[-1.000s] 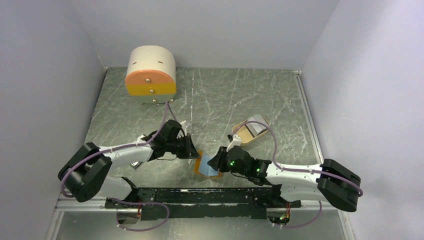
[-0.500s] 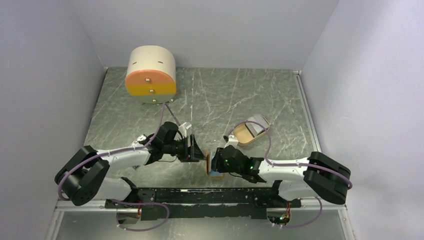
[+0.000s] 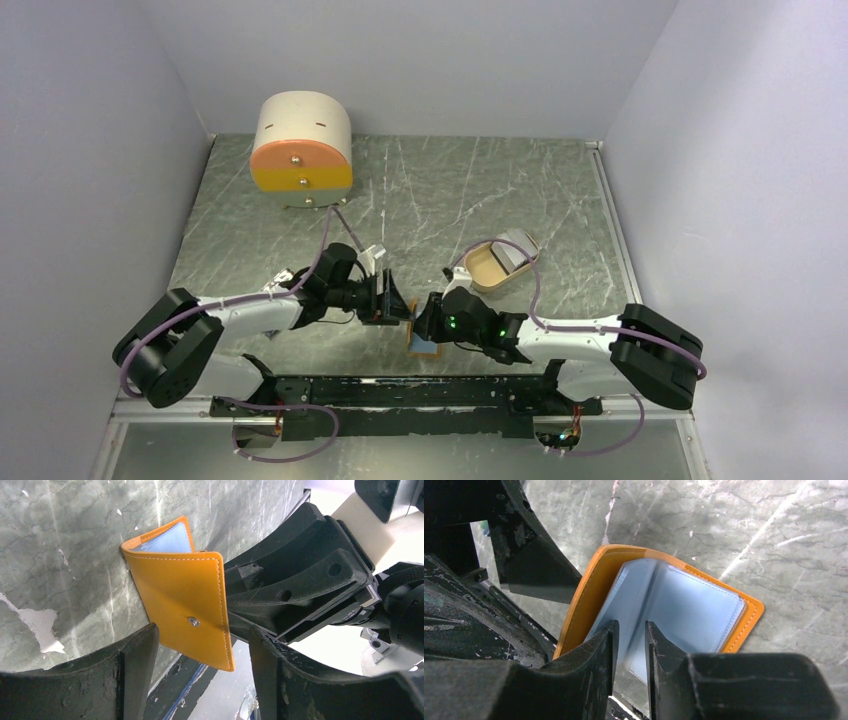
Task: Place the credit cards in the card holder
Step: Turn over the card slot in the card holder.
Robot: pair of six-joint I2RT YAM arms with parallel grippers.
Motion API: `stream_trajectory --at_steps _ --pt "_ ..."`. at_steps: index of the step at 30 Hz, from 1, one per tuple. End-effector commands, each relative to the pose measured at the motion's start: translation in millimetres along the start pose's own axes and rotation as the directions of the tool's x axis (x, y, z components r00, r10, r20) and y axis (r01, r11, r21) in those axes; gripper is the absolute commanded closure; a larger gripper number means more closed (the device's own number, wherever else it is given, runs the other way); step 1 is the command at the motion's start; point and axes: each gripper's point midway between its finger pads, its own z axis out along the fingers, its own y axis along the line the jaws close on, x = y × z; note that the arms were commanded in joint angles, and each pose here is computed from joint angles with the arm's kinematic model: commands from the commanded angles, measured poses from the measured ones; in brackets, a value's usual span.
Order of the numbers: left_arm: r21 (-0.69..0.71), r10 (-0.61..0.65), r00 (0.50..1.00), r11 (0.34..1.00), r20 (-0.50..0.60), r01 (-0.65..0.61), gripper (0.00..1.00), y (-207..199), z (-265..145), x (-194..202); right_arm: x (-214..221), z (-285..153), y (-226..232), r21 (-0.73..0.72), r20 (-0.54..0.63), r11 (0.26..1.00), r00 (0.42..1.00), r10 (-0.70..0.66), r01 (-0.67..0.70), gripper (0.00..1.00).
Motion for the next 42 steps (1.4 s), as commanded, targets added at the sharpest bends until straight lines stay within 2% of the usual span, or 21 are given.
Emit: stream_trajectory --at_steps 1,7,12,21,28,31,38,40,42 --pt "0.039 0.036 0.999 0.999 0.017 -0.037 0.29 -13.7 -8.7 -7.9 -17.1 1.0 21.0 -0.058 0.044 0.998 0.999 -0.002 0.004 0.7" --pt "0.029 0.028 0.999 0.999 0.015 -0.029 0.29 -5.7 -11.3 -6.9 -20.5 5.0 26.9 -0.065 0.046 0.998 0.999 -0.008 0.011 0.7" --pt "0.024 0.017 1.0 1.0 0.012 -0.018 0.33 -1.8 -10.2 -6.8 -17.2 12.9 27.9 -0.051 0.021 0.998 1.0 -0.021 0.022 0.7" --pt "-0.105 0.037 0.999 0.994 0.035 -0.034 0.53 22.2 -8.9 -12.6 -10.6 17.9 22.9 -0.036 0.0 0.999 1.0 -0.018 0.018 0.71" --pt "-0.176 0.046 0.999 0.983 0.027 -0.04 0.53 36.9 -5.7 -15.4 -3.8 18.1 13.3 -0.013 -0.016 1.0 1.0 -0.018 0.018 0.71" --pt "-0.188 0.058 0.998 0.981 0.031 -0.051 0.47 37.7 -7.1 -16.8 -3.8 18.9 14.9 -0.021 -0.015 0.999 1.0 -0.025 0.024 0.71" --pt "-0.198 0.061 0.996 0.979 0.068 -0.047 0.41 29.7 -13.3 -24.5 0.1 26.5 13.6 -0.003 -0.041 0.999 0.998 -0.038 0.038 0.72" --pt "-0.202 0.061 0.994 0.978 0.089 -0.042 0.42 28.4 -15.1 -28.0 2.1 27.9 12.0 0.004 -0.049 0.999 0.998 -0.041 0.041 0.73" --pt "-0.216 0.066 0.992 0.975 0.106 -0.042 0.48 29.0 -16.3 -30.9 1.9 28.2 12.0 0.005 -0.048 0.999 0.998 -0.04 0.04 0.73"
